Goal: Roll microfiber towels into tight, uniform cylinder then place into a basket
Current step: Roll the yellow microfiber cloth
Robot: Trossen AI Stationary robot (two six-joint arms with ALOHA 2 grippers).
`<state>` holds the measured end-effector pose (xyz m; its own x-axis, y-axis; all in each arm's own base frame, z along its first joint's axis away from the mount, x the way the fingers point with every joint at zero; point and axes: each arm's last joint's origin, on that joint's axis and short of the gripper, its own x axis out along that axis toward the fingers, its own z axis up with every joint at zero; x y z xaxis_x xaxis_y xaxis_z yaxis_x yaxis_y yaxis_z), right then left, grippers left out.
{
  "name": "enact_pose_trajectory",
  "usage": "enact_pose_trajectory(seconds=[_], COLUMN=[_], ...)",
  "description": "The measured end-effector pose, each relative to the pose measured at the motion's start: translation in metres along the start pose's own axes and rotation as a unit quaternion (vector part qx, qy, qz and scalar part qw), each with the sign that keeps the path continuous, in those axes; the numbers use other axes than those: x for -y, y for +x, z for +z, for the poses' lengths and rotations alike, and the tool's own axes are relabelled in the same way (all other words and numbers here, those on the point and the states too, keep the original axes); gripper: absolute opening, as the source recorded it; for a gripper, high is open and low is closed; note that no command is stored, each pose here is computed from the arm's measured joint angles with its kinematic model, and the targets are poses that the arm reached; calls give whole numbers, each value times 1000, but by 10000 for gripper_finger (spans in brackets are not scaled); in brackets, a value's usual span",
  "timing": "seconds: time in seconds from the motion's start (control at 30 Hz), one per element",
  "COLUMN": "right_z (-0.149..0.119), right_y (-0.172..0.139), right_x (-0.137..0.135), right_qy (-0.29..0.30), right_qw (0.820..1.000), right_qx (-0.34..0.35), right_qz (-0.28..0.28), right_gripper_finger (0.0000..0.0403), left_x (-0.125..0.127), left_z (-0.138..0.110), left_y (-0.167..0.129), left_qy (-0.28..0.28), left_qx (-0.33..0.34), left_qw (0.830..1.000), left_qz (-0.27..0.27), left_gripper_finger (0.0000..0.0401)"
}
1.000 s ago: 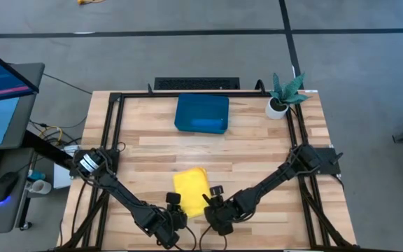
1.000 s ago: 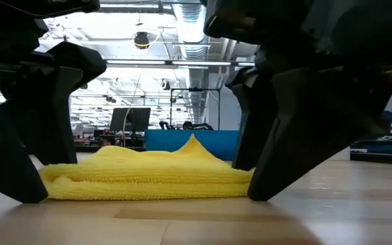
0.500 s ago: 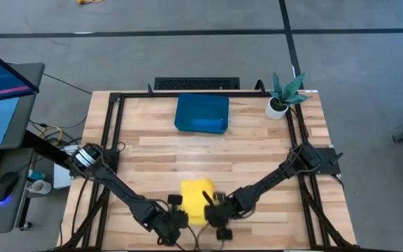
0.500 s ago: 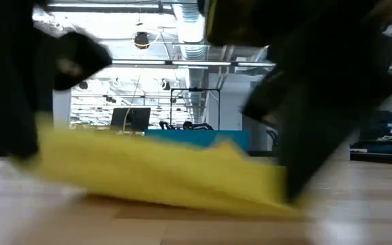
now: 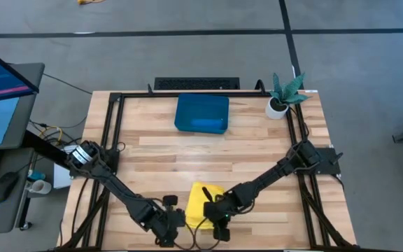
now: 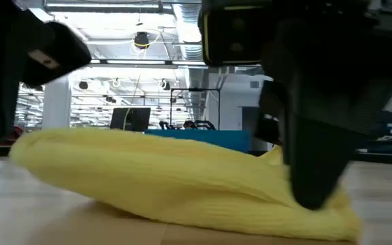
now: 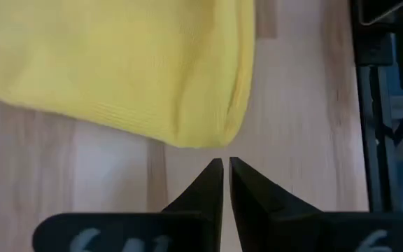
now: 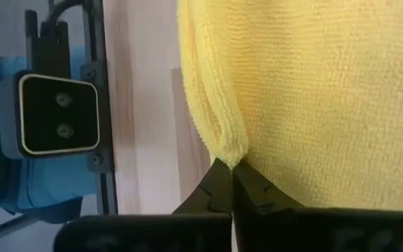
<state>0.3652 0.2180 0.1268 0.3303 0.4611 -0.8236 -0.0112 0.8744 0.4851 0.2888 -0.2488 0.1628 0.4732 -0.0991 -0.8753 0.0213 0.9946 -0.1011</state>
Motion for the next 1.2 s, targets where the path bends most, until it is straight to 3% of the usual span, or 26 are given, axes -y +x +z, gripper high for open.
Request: enact_pose_trajectory(seconds=[0.23,0.43,0.7,1.2], right_z=[0,3,7,7], right_y=[-3,-6,-8,-8], right_x=[3,5,9,10], right_qy=[8,3,3,-9], right_qw=[1000,1000,1000,1000], right_qx=[-5,0,4,-5], right_qz=[-5,-7,-9,0], right_gripper_finger=[10,7,9,9], left_x=[24,35,26,11], left_z=[-6,0,-5,5], left_y=[-8,4,39,41], left_qy=[124,186,195,197], left_qx=[77,138,105,128], left_qw=[989,973,975,967], left_qz=[6,0,16,99], left_gripper_finger=[1,4,0,0])
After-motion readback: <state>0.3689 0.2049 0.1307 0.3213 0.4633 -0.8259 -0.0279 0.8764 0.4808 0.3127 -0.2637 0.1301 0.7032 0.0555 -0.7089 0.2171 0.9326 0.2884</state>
